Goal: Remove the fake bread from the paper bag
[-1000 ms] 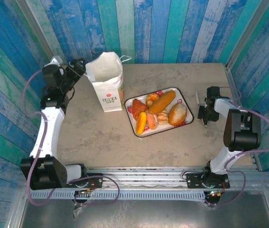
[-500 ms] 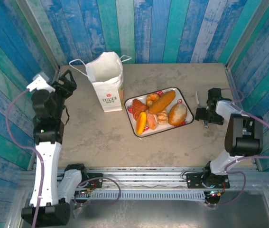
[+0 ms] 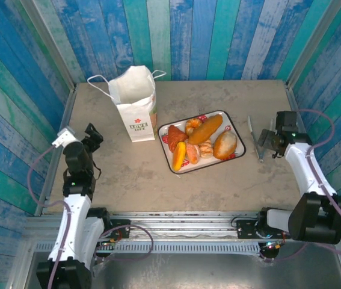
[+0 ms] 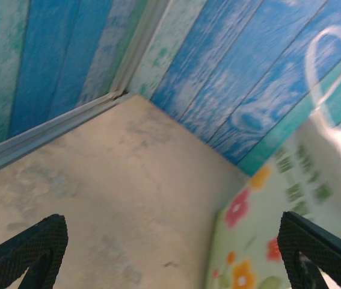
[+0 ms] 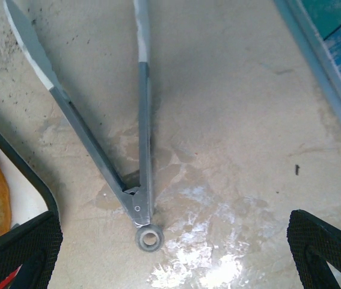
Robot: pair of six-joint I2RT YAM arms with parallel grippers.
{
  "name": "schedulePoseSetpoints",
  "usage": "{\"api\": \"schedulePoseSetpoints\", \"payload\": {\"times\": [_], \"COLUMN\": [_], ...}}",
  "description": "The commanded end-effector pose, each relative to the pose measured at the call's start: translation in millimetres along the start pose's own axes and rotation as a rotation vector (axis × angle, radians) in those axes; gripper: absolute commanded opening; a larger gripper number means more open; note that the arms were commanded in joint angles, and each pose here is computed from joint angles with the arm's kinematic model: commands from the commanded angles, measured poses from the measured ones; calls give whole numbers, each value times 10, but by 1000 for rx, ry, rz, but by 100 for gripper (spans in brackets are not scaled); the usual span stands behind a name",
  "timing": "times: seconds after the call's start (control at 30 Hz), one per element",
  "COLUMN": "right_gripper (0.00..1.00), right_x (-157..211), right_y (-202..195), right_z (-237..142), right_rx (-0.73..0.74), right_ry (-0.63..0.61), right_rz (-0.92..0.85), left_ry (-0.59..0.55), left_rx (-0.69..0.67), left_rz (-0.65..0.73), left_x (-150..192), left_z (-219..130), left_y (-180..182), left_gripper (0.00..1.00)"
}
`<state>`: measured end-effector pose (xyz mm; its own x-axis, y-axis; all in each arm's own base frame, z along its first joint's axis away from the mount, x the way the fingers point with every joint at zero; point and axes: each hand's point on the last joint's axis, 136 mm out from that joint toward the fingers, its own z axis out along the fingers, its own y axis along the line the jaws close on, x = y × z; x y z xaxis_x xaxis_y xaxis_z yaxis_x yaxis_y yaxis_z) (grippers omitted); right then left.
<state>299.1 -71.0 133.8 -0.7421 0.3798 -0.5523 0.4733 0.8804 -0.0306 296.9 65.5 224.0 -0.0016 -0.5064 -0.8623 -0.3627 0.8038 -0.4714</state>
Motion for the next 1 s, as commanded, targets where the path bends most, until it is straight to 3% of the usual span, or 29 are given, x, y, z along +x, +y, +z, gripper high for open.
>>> {"api": "schedulePoseSetpoints", "payload": {"times": [0.0, 0.13, 0.33, 0.67, 0.97], "right_gripper": [100, 100, 100, 100, 100], "right_x": [73, 40, -49, -131, -133], "right_y": [-173, -180, -148, -114, -37], "right_z": [-55, -129, -181, -325, -170], "right_rx": [60, 30, -29, -122, -152], "right_ry": [-25, -105, -253, -620, -669], "right_rz": [55, 101, 111, 38, 45], "left_ry": [-117, -99, -140, -144, -128], "left_rx": [-21, -14, 113, 270, 326], "left_rz": [27, 131, 329, 469, 549], "left_x": [-102, 141, 369, 671, 919], "left_z": [51, 158, 174, 211, 316], "left_y": [82, 125, -177, -366, -398], "left_gripper": [94, 94, 94, 94, 94]}}
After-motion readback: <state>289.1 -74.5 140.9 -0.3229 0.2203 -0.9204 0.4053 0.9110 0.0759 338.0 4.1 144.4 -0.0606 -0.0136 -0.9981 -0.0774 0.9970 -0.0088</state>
